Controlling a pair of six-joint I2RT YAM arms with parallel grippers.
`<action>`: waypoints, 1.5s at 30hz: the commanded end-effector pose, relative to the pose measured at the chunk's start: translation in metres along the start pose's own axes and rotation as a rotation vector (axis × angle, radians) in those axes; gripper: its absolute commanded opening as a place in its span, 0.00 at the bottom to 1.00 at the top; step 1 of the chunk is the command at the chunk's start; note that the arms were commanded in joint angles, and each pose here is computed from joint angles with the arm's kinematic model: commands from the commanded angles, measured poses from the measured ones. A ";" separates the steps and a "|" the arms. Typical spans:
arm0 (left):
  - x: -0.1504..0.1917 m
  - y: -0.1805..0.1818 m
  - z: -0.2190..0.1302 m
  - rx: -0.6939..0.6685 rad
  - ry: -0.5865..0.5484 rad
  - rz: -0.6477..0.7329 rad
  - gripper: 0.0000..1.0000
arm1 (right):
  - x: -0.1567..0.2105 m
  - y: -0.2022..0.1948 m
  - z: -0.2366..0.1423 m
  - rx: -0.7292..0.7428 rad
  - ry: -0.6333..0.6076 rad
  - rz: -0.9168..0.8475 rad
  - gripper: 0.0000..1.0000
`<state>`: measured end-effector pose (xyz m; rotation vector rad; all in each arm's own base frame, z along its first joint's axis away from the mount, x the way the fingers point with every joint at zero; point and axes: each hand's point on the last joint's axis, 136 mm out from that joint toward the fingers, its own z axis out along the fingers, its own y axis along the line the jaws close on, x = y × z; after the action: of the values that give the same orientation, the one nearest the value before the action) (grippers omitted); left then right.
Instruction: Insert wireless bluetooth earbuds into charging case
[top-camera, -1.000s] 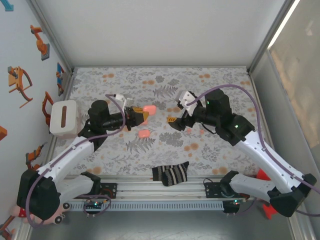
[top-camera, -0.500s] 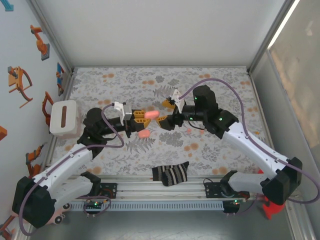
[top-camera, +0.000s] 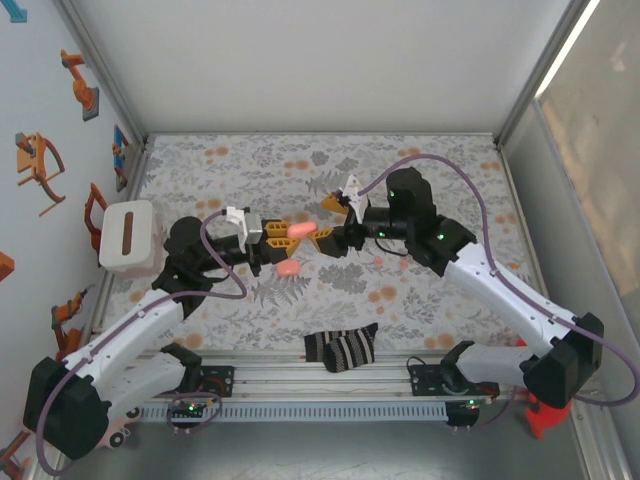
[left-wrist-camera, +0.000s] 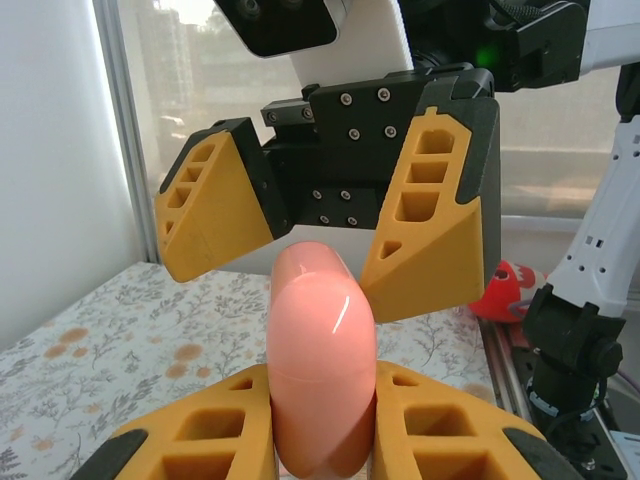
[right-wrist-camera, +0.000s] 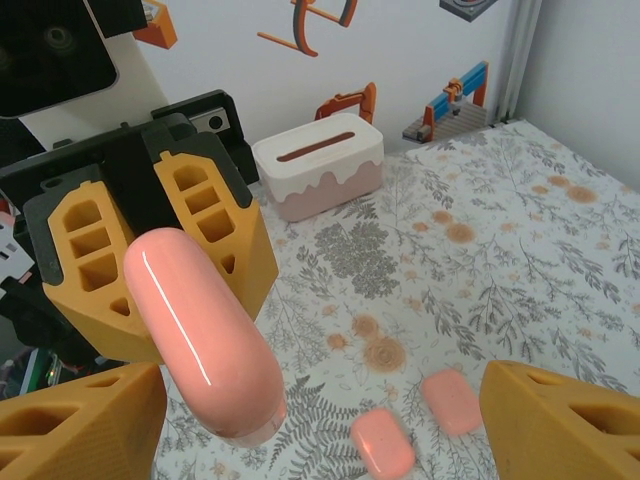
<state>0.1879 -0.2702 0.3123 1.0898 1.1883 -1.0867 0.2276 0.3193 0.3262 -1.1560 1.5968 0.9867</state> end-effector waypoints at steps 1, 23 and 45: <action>-0.004 -0.009 -0.002 0.029 -0.012 0.040 0.00 | -0.026 0.002 -0.007 0.011 -0.061 -0.032 0.81; -0.009 -0.012 -0.003 0.033 -0.018 0.053 0.00 | -0.032 -0.014 -0.001 0.070 -0.031 -0.044 0.80; -0.001 -0.015 -0.010 0.002 0.007 0.050 0.00 | -0.070 -0.021 -0.016 0.143 -0.072 -0.051 0.81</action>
<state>0.1758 -0.2641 0.3095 1.1103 1.2072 -1.0731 0.2584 0.3279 0.3630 -1.0984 1.5893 0.8942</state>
